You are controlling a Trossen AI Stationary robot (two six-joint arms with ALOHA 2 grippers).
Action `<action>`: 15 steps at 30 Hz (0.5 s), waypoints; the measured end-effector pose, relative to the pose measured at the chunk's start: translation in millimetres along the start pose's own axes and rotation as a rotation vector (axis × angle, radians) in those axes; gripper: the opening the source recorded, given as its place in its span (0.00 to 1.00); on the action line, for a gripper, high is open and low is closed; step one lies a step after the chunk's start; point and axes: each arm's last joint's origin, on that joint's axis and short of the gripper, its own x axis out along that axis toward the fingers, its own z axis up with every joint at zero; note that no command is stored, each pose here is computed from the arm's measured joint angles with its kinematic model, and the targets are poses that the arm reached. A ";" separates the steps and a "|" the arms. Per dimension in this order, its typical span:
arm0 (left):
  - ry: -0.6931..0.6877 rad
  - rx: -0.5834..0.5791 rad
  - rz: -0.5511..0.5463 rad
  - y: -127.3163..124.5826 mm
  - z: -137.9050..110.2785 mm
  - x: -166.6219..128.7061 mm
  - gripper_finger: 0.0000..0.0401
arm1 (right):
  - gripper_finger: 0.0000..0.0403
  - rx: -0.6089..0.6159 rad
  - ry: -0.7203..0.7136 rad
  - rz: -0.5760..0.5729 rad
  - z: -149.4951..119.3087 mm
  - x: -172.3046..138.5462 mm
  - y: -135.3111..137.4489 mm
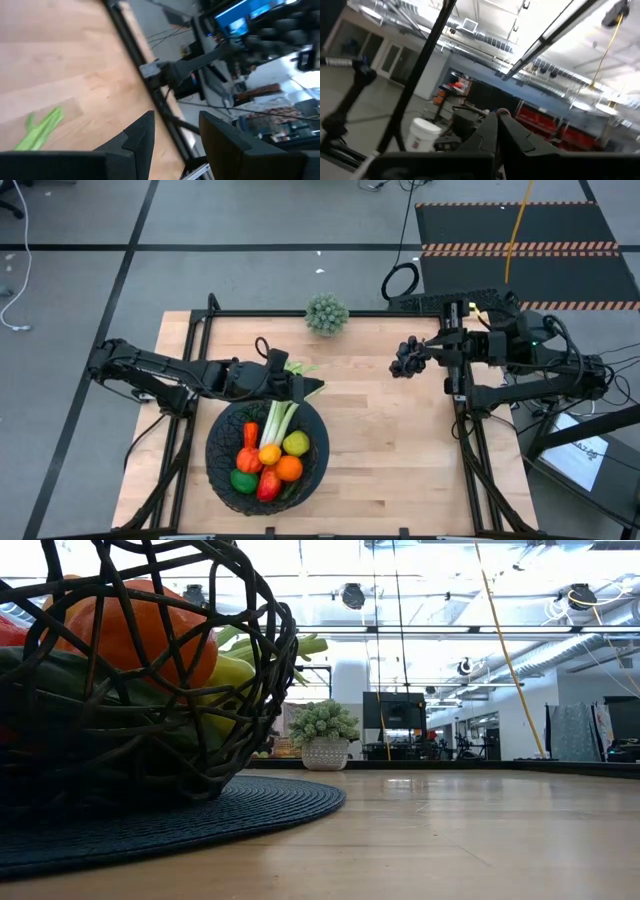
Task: Build produce basket
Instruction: Put the black grapes into the black wire basket
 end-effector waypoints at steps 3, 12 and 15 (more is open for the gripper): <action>-0.043 0.025 -0.052 -5.9 3.2 -0.2 0.38 | 0.00 0.095 0.013 0.004 -1.6 0.3 0.5; -0.196 0.205 -0.206 -24.5 14.2 -4.1 0.38 | 0.00 0.481 0.093 0.011 -22.0 4.8 6.7; -0.236 0.261 -0.242 -29.1 16.9 -5.8 0.38 | 0.00 0.604 0.128 0.006 -31.9 8.6 9.2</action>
